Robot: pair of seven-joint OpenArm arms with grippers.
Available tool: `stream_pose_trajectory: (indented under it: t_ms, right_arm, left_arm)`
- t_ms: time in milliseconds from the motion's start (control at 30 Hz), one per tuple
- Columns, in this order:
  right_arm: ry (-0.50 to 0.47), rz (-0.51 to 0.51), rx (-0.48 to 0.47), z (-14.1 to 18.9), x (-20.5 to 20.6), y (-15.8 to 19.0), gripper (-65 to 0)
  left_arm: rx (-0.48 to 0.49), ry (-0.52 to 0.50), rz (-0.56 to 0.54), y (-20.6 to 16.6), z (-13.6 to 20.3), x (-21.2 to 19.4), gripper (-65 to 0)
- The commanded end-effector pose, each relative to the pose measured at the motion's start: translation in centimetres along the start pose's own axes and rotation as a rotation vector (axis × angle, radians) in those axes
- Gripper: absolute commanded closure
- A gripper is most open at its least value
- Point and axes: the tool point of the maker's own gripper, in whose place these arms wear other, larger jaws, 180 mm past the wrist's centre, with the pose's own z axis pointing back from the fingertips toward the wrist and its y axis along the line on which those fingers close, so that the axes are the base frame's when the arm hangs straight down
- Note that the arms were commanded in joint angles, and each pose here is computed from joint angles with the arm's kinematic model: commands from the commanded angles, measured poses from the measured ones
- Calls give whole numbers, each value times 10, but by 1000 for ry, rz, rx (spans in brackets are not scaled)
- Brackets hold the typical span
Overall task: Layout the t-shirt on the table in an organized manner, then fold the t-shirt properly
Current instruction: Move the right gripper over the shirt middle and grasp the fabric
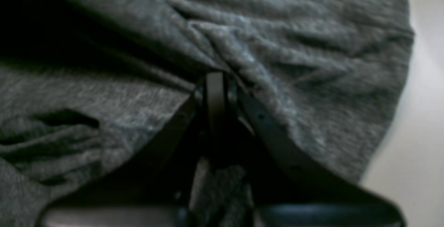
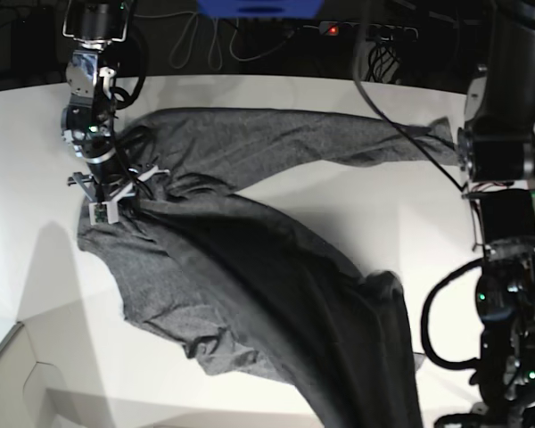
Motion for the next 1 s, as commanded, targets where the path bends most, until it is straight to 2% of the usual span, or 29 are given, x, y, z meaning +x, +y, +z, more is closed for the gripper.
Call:
stream_pose_trajectory:
  t_ms: [0,100,367,600,800,967]
  right_arm:
    - [1,3,-31,1,3,-10,-6]
    - [-2,-7,-50,3,3,-18,-6]
    - [-25,-29,-94,3,13,-36,-6]
    - [-66,-32,-118,10,27,-44,-6]
    - [-170,-46,-84,22,60,-10,-6]
    - [-200,-27,57,16,75,55,-6]
  left_arm:
    - [-19,-79,-17,-7,-3,32,-1]
    - [-30,-80,10,-15,-8,27,-1]
    - [69,47,115,22,-34,-25,-1]
    - [159,25,149,56,-37,-50,-1]
    - [184,58,162,65,-36,-65,-1]
    - [191,64,166,67,-32,-72,-1]
